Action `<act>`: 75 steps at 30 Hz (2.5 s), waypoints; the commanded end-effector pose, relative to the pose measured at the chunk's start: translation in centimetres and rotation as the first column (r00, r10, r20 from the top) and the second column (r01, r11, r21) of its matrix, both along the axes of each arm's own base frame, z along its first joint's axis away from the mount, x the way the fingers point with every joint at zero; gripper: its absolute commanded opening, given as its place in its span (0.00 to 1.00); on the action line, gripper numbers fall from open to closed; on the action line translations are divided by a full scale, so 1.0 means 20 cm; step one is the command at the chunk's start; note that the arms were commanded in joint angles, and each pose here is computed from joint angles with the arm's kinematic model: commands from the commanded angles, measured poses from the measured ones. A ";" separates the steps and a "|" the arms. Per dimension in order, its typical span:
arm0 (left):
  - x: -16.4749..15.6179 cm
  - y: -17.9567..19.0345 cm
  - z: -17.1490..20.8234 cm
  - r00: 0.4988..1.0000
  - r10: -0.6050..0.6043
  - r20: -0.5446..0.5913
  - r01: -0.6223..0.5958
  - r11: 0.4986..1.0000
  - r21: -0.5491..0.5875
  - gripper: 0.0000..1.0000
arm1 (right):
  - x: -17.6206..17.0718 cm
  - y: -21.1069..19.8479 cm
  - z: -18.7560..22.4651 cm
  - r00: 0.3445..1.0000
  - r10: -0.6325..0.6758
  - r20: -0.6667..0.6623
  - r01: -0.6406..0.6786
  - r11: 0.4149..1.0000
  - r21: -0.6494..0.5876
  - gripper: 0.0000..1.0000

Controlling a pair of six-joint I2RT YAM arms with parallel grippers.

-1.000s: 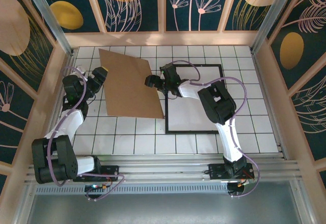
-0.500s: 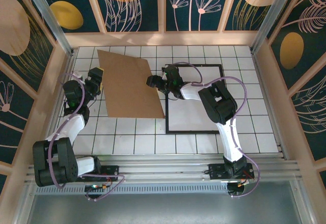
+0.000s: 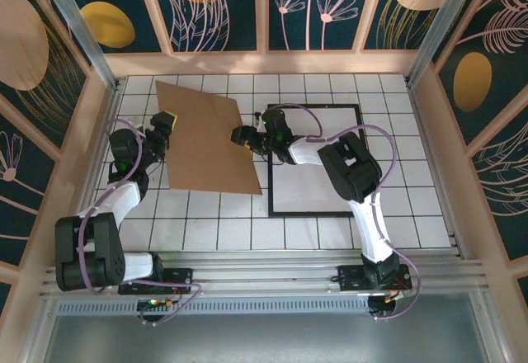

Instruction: Put the photo into the frame

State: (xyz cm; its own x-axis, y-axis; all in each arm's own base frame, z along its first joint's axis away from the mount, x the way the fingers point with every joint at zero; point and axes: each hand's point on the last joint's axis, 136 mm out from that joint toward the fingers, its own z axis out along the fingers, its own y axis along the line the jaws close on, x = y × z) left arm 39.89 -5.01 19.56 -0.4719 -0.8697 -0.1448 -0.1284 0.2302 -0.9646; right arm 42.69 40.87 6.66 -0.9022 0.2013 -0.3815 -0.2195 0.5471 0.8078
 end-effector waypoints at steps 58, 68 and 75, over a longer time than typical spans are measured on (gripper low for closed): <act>-0.33 -0.27 0.76 0.829 -0.316 0.462 0.293 0.948 0.123 0.00 | -0.15 -0.87 1.00 0.973 -0.024 0.230 0.005 0.997 0.079 0.92; -0.37 -0.43 0.73 0.769 -0.395 0.503 0.433 0.900 0.045 0.00 | -0.25 -0.76 1.10 0.964 0.091 0.251 -0.163 0.945 0.284 0.79; -0.32 -0.47 0.64 0.789 -0.388 0.476 0.451 0.892 -0.022 0.00 | -0.31 -0.83 1.16 0.964 0.066 0.259 -0.168 0.902 0.397 0.40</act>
State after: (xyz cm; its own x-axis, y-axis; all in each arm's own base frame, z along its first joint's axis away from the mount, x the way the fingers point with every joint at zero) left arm 34.20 -14.15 29.37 -0.7359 -0.6202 -0.2716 0.2882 0.0760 -0.9545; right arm 37.40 24.85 26.72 -0.8513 0.2676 -0.4512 -0.3972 0.2331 0.8876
